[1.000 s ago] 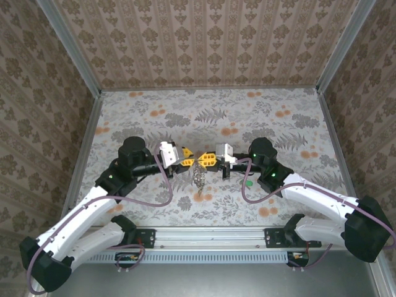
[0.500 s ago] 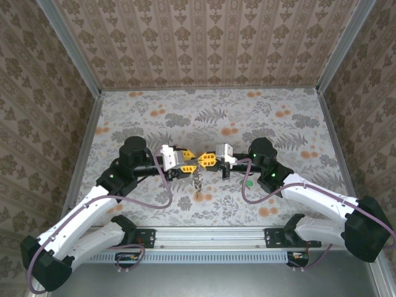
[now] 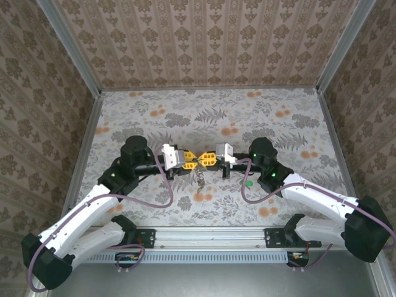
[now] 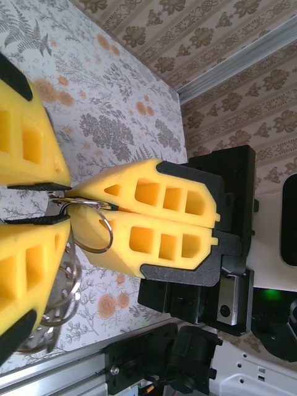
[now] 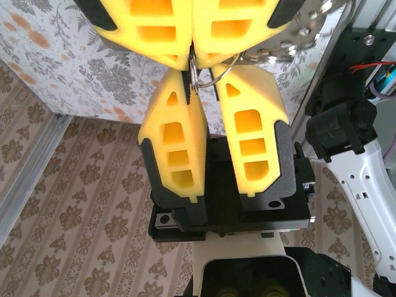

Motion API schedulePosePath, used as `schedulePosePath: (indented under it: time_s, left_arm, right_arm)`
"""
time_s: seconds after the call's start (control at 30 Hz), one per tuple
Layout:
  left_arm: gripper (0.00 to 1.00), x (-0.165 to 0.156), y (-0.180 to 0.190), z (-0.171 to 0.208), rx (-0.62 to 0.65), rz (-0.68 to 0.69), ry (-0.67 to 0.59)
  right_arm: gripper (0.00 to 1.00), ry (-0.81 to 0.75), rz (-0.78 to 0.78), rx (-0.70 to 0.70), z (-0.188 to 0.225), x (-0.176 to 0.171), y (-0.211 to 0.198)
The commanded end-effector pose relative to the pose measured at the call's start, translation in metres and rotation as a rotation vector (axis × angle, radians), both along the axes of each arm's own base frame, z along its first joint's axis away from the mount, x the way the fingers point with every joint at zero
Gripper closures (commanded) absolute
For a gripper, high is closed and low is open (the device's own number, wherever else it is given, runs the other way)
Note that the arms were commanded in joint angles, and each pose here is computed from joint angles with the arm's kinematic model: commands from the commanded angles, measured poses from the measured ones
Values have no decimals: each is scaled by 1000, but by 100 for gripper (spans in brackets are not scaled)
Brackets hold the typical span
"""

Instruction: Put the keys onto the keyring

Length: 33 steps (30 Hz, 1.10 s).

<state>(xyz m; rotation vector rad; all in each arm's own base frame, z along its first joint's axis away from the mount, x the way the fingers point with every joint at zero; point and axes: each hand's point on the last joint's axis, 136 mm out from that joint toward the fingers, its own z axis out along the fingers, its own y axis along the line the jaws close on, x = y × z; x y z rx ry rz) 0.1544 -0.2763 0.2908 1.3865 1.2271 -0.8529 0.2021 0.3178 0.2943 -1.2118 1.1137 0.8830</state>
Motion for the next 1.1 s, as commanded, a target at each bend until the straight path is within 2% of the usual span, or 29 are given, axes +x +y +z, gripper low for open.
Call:
schedulePosePath:
  time_s: [0.0,0.1,0.2,0.37,0.5,0.8,1.07]
  left_arm:
    - [74,-14,-5,2,-10,-88,-46]
    - [67,-21,-1,-5,26,-104,-58]
    - [63,-19,11,-13,77,-47,-59]
    - [60,-13,32,1,35,40,-64]
    - [60,-2,32,6,17,76,-41]
    - [60,10,15,16,-39,45,21]
    - [61,0,9,4,15,-31,41]
  right_arm:
    - [100,-51,11,36,11,-6,0]
    - [100,-61,1,39,12,-5,-1]
    - [100,-71,7,32,13,-6,0]
    - [100,-87,17,27,17,-6,1]
    - [100,-93,24,29,19,-6,2]
    - [100,-91,24,27,19,-6,3]
    - [100,-88,22,27,19,-6,3]
